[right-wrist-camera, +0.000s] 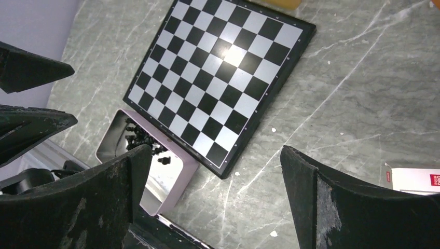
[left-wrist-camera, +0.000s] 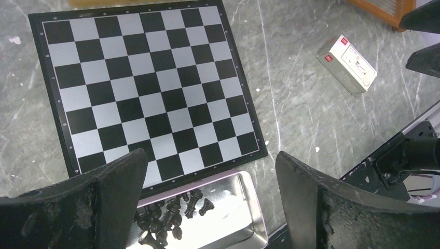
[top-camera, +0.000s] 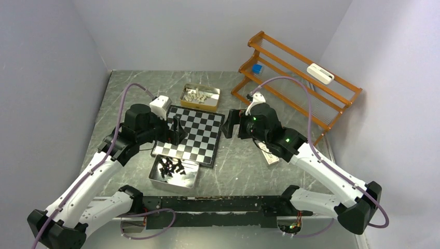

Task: Set up the chess pieces on the board
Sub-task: Pick up the chess piece from the storage box.

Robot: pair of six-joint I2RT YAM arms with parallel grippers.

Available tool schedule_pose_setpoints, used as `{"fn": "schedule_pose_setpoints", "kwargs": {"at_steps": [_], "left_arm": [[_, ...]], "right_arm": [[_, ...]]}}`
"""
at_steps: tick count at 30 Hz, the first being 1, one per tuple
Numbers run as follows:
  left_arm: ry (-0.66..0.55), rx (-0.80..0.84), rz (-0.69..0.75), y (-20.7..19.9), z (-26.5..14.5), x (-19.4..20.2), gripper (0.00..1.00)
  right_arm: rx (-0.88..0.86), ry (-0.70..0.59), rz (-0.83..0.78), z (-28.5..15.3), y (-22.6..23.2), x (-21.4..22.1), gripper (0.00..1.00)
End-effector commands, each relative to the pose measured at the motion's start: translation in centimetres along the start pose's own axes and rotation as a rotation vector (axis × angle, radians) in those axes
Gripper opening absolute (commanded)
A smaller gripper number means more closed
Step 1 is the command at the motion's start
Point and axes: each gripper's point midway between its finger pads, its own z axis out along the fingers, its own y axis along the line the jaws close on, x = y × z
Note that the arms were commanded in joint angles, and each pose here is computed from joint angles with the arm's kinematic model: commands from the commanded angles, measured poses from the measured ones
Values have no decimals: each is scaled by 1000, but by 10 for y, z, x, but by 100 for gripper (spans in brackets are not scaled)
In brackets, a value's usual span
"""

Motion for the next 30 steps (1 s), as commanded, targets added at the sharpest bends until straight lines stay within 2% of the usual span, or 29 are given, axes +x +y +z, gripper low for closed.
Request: {"fn": "schedule_pose_setpoints", "kwargs": {"at_steps": [1,10,13,15,18,21,22,25,30], "left_arm": [[-17,-8,-23,-3,-8,-16,98],[77,-146,-99,16,-15,-4,97],[176,-233,-159,27,-20,16,94],[260,-245,-196,26,-23,34,89],[385,-233,-255,21,-27,65,74],[437,-237,-302,21,-26,88,57],[439,-246,-310,24,-25,93,55],[461,-283,-329,32,-20,109,56],[535,-300,-344,35,-12,127,52]], "right_arm": [[9,-48,20,-7,-2,-7,100],[24,-66,16,-12,-6,-9,100],[27,-63,17,-12,-7,-7,100],[33,-66,18,-13,-9,-7,100],[16,-76,11,-16,-8,-6,100],[-3,-103,1,-21,-7,-10,100],[-6,-113,-3,-23,-7,-11,100],[-17,-135,-15,-27,-7,-14,100],[-48,-124,-20,-27,-4,-8,100]]}}
